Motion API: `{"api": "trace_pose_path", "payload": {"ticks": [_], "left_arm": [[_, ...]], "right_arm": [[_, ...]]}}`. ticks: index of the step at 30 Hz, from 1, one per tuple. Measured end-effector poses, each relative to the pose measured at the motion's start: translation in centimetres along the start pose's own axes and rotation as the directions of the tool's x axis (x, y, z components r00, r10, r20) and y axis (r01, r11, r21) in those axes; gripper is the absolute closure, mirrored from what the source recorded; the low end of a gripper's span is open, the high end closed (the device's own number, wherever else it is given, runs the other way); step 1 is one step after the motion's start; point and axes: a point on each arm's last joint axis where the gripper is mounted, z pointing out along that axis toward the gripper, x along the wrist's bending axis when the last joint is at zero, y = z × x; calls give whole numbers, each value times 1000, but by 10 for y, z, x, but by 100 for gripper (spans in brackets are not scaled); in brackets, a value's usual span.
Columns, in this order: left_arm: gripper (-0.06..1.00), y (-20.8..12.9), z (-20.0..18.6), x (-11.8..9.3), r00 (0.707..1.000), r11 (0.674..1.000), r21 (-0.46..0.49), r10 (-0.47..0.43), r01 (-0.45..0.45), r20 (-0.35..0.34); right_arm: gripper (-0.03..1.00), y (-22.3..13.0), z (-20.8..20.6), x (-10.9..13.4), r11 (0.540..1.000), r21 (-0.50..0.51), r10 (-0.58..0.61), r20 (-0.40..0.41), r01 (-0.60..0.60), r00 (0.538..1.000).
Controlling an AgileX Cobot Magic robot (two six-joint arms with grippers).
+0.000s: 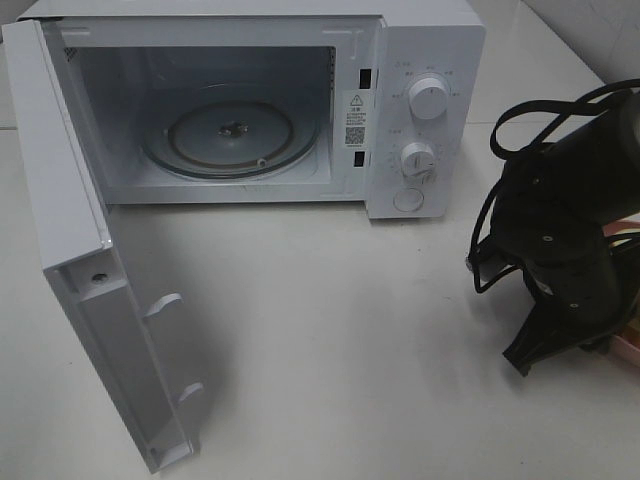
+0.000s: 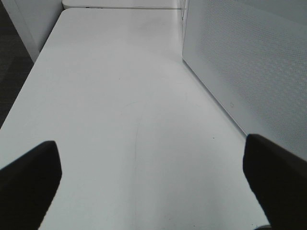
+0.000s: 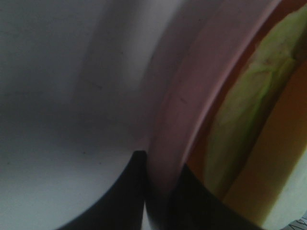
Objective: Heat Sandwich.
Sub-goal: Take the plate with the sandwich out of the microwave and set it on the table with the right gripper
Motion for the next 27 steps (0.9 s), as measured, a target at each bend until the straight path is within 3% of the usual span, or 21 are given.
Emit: {"api": "trace_pose_path", "payload": {"ticks": [27], "left_arm": [[-3,0,0,0,1000,1000,0,0,0,0]], "right_arm": [[85,2,3,4,1000,-3,15,-39,-15,999]]}}
